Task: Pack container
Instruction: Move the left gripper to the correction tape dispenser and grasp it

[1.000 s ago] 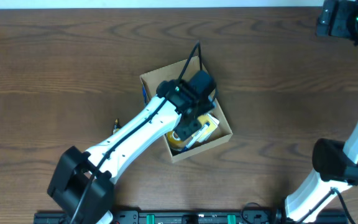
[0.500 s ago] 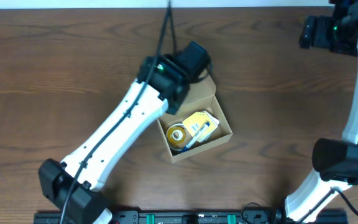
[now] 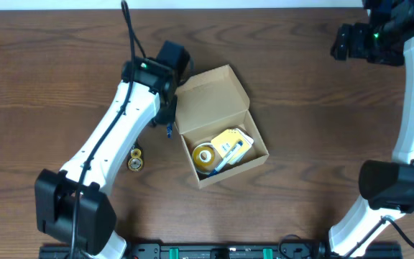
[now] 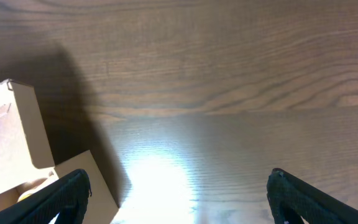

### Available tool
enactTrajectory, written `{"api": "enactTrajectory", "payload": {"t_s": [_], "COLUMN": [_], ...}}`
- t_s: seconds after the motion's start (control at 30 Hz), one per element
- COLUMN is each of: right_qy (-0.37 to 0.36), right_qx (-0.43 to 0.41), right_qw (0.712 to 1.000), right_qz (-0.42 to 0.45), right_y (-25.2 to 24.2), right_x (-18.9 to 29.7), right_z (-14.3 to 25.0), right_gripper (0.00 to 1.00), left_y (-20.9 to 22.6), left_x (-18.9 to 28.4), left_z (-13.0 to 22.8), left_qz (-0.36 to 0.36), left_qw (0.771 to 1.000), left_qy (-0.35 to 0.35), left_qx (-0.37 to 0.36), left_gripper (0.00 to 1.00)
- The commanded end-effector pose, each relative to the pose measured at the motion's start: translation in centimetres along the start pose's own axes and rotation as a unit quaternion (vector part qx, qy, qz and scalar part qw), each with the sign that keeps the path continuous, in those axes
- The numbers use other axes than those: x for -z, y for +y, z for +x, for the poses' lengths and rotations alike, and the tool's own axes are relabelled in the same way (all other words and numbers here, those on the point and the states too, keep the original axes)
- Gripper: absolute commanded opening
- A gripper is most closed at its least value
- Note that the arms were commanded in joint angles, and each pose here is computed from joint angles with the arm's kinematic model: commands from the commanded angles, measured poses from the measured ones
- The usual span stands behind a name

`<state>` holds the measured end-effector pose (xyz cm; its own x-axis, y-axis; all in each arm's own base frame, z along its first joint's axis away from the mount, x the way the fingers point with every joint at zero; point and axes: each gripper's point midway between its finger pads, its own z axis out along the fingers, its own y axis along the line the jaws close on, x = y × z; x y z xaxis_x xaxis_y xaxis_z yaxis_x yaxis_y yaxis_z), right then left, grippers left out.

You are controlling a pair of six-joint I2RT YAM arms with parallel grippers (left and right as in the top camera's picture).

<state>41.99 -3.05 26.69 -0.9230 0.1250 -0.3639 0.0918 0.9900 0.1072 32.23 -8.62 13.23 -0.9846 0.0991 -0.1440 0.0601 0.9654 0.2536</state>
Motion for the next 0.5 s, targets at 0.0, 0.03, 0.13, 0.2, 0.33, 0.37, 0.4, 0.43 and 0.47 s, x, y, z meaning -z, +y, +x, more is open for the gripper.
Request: {"api": "enactTrajectory", "payload": {"t_s": [0.0, 0.03, 0.13, 0.2, 0.33, 0.37, 0.4, 0.43, 0.47], "right_qy": [-0.002, -0.003, -0.004, -0.004, -0.003, -0.003, 0.0, 0.003, 0.004], "right_qx": [0.011, 0.011, 0.011, 0.011, 0.011, 0.011, 0.012, 0.015, 0.017], "right_qw": [1.0, 1.0, 1.0, 1.0, 1.0, 1.0, 1.0, 1.0, 1.0], "right_qz": [-0.005, -0.005, -0.005, -0.005, -0.006, -0.006, -0.006, -0.007, -0.008], "right_y": [0.5, 0.5, 0.5, 0.5, 0.5, 0.5, 0.6, 0.9, 1.0], "right_x": [0.1, 0.1, 0.1, 0.1, 0.1, 0.1, 0.1, 0.1, 0.1], "right_z": [0.0, 0.0, -0.1, -0.1, 0.0, 0.0, 0.1, 0.3, 0.3], "right_gripper": [0.9, 0.9, 0.9, 0.91, 0.9, 0.9, 0.9, 0.9, 0.89], "left_y": [-0.6, -0.7, -0.4, -0.3, 0.0, -0.1, -0.2, -0.3, -0.4], "left_x": [-1.9, -2.5, -3.8, -4.1, -4.4, -4.6, -4.8, -5.2, -5.6], "left_z": [2.0, 2.4, 4.2, 4.9, 6.1, 6.3, 6.4, 6.6, 6.7], "left_qz": [0.007, 0.006, 0.007, 0.011, 0.028, 0.037, 0.05, 0.069, 0.081], "left_qw": [0.999, 0.999, 0.998, 0.998, 0.997, 0.996, 0.995, 0.993, 0.99], "left_qy": [0.025, 0.028, 0.034, 0.029, 0.02, 0.02, 0.018, 0.018, 0.02], "left_qx": [0.028, 0.031, 0.047, 0.051, 0.072, 0.078, 0.086, 0.097, 0.109], "left_gripper": [0.35, 0.35, 0.35, 0.38, 0.46, 0.47, 0.47, 0.47, 0.47]}}
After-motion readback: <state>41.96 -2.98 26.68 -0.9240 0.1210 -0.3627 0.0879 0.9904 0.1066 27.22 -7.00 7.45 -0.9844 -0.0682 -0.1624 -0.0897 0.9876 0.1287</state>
